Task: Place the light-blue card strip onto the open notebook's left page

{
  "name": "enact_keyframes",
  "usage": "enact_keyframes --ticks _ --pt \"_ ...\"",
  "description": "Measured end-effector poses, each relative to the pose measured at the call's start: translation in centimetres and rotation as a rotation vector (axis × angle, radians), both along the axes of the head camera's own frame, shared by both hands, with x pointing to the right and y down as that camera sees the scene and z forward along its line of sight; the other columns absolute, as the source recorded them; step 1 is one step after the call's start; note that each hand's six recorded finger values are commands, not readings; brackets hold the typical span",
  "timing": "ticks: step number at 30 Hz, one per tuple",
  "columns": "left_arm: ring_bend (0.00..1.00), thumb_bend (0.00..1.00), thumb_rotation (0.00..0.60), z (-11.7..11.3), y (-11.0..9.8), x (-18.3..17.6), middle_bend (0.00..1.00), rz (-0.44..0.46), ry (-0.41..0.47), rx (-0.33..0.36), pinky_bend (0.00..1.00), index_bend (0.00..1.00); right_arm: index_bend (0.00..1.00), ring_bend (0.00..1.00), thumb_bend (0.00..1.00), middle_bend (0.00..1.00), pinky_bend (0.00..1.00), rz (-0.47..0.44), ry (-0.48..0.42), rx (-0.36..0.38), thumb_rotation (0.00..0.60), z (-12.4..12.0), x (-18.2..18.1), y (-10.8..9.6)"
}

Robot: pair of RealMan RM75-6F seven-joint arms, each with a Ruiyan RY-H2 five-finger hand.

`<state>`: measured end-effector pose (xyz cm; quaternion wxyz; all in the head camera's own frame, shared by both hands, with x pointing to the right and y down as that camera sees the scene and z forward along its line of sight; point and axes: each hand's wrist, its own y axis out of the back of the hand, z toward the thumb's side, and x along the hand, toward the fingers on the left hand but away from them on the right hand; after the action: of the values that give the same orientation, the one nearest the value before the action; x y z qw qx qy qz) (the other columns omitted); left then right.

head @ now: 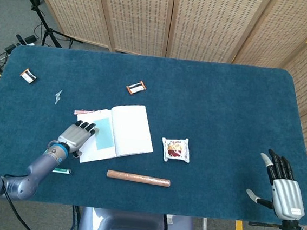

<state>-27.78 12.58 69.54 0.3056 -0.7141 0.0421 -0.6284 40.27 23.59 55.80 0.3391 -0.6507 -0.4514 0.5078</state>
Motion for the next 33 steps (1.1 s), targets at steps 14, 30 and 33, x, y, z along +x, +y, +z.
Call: enact_keyframes --ticks 14,30,33 --pt "0.0 0.29 0.6 0.6 0.3 1.1 0.0 0.017 -0.008 -0.017 0.0 0.0 0.0 0.0 0.16 0.0 0.0 0.005 -0.003 0.003 0.6 -0.1 0.1 -0.1" --pt "0.0 0.29 0.6 0.9 0.7 1.8 0.0 0.046 -0.009 -0.018 0.0 0.0 0.0 0.0 0.16 0.0 0.0 0.002 -0.004 0.006 0.6 -0.1 0.1 0.0" --pt "0.0 0.29 0.6 0.9 0.7 1.9 0.0 0.054 -0.009 -0.011 0.0 0.0 0.0 0.0 0.16 0.0 0.0 0.002 -0.004 0.006 0.6 -0.1 0.0 0.0"
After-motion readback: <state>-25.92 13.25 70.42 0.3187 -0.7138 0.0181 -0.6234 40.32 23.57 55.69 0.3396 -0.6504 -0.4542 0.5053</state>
